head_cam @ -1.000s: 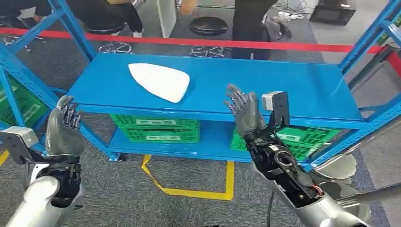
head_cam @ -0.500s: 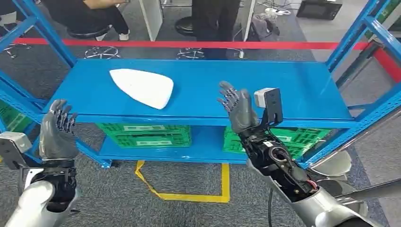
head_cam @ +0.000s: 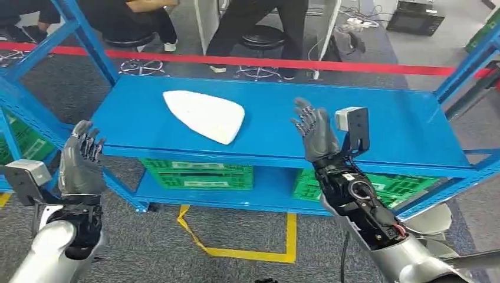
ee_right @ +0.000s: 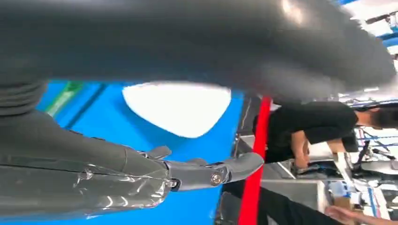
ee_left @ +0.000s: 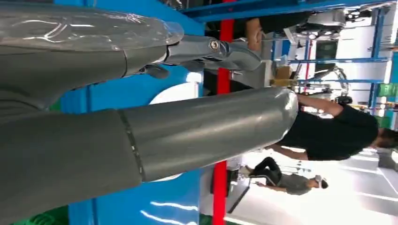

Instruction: Take the parts from the cabinet and place them on the table.

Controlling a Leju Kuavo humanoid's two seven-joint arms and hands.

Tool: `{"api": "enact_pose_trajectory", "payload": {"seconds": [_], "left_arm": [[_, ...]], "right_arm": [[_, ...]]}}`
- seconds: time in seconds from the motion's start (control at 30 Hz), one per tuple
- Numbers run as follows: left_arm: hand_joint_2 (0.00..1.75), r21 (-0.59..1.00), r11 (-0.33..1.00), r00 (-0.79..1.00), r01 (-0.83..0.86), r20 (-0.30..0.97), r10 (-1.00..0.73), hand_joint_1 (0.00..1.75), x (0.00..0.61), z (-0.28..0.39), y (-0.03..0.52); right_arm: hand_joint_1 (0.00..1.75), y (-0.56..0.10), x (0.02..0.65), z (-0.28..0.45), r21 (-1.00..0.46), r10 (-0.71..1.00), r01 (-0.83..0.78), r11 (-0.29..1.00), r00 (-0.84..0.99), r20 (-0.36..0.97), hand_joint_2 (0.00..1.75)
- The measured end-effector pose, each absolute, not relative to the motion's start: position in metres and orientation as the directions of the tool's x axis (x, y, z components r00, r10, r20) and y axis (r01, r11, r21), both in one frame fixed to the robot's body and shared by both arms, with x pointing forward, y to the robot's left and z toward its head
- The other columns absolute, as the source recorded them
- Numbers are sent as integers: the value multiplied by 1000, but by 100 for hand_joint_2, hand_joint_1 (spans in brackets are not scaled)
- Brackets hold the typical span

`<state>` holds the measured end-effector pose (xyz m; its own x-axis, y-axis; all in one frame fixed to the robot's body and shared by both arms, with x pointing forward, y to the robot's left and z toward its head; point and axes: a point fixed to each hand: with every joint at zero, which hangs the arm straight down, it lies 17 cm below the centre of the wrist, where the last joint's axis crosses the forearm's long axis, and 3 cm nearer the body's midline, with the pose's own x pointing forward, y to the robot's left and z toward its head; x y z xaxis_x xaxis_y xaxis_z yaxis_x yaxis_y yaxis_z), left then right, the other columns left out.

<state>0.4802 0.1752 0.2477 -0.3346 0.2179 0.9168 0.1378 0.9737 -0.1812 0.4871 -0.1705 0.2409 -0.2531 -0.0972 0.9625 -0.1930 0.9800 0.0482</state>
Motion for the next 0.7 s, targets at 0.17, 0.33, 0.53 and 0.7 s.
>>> {"api": "enact_pose_trajectory", "payload": {"seconds": [0.17,0.33,0.53,0.7], "left_arm": [[0,-181,974,-335,133,917,216,0,481,248,176],[0,-177,976,-334,131,919,211,0,481,248,178],[0,-168,977,-323,129,925,201,0,480,243,179],[0,-167,977,-329,132,922,202,0,481,247,179]], "right_arm": [[0,-179,495,248,43,-90,-179,983,-267,960,175],[0,-184,500,252,27,-73,-167,985,-274,959,175],[0,-196,506,248,18,-56,-142,990,-263,963,175],[0,-205,510,251,12,-46,-126,992,-267,963,175]]}}
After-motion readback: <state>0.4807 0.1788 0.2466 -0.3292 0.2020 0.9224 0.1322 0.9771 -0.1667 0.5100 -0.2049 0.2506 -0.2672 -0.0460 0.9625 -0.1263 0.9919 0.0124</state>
